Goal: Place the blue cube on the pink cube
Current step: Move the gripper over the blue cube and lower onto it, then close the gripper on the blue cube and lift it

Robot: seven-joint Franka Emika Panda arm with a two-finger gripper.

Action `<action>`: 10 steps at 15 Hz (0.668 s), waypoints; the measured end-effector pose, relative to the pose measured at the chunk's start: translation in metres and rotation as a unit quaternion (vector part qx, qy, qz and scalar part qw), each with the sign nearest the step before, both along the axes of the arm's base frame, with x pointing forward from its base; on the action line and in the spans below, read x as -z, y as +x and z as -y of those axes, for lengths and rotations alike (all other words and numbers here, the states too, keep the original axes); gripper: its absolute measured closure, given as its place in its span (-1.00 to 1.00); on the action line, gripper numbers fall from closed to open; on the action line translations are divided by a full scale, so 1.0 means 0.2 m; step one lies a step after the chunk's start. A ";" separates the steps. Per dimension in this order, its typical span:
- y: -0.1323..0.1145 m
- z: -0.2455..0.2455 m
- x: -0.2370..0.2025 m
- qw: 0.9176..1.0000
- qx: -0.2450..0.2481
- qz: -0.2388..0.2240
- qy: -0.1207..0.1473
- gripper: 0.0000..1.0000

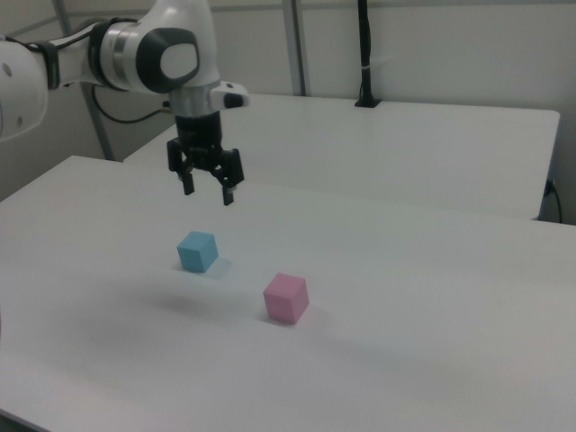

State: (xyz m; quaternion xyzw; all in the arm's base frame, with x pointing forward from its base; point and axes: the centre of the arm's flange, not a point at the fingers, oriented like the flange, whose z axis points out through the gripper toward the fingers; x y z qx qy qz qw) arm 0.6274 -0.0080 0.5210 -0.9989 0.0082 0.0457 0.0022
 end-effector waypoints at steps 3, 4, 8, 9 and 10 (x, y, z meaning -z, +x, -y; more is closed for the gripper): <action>0.06 -0.34 0.15 0.999 -0.046 -0.001 0.003 -1.00; 0.09 -0.49 0.27 0.999 -0.053 -0.005 0.000 -1.00; 0.19 -0.71 0.62 0.998 -0.049 0.010 -0.023 -1.00; 0.21 -0.72 0.70 0.998 -0.050 0.007 -0.030 -1.00; 0.22 -0.72 0.77 0.998 -0.050 0.007 -0.034 -1.00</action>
